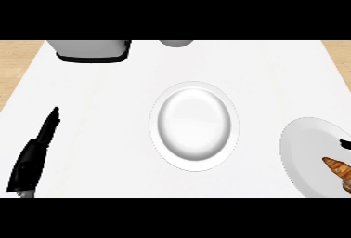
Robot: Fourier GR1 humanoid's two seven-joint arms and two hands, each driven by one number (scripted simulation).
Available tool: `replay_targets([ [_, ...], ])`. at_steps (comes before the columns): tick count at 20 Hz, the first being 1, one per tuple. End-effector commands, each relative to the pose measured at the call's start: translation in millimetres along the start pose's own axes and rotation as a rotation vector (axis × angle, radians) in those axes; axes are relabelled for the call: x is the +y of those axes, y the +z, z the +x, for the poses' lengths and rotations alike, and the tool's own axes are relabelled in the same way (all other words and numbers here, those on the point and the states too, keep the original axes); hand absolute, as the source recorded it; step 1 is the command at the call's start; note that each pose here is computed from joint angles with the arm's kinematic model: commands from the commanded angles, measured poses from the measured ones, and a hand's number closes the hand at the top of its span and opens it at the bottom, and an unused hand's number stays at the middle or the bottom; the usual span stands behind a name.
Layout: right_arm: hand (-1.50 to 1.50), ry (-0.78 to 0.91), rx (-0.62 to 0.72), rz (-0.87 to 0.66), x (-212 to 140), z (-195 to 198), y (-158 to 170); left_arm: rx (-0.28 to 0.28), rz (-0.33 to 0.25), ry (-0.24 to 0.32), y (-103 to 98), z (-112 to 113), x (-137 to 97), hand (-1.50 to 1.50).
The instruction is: Pick the croissant from the plate and place it in the plate
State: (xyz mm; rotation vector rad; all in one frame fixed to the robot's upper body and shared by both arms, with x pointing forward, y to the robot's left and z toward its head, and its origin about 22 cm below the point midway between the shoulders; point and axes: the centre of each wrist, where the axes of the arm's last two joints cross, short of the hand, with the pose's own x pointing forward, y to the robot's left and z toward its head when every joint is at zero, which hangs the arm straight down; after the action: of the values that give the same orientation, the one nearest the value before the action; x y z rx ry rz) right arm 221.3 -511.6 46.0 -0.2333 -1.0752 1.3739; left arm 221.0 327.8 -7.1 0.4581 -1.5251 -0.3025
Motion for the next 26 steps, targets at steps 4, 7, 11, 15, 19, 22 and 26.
replay_targets([
  [4,-1.5,-0.045,-0.07,0.097,30.7,-9.2,-22.3,0.014,0.024,-0.002,-11.7,1.0,12.7,0.0],
  [7,-1.5,-0.075,-0.077,0.068,5.4,-16.1,-33.1,0.001,-0.002,0.002,-1.7,-4.7,3.3,0.0],
  [11,-1.5,-0.053,-0.081,0.094,27.0,-21.4,-28.6,-0.005,-0.009,0.005,2.4,5.1,9.4,0.0],
  [15,1.5,-0.108,-0.15,0.053,28.5,-17.7,-46.0,0.003,0.002,-0.003,4.6,-2.9,-2.1,0.0],
  [19,1.5,-0.083,-0.172,0.057,20.6,-16.4,-46.4,0.0,0.027,-0.015,-13.4,-3.6,16.3,0.0],
  [22,1.5,-0.072,-0.165,0.034,22.0,-22.3,-49.8,-0.005,0.009,0.002,-1.9,4.5,10.1,0.0],
  [26,1.5,-0.088,0.184,-0.197,43.5,-17.9,-64.7,0.005,0.006,0.0,3.0,-3.9,12.3,0.0],
])
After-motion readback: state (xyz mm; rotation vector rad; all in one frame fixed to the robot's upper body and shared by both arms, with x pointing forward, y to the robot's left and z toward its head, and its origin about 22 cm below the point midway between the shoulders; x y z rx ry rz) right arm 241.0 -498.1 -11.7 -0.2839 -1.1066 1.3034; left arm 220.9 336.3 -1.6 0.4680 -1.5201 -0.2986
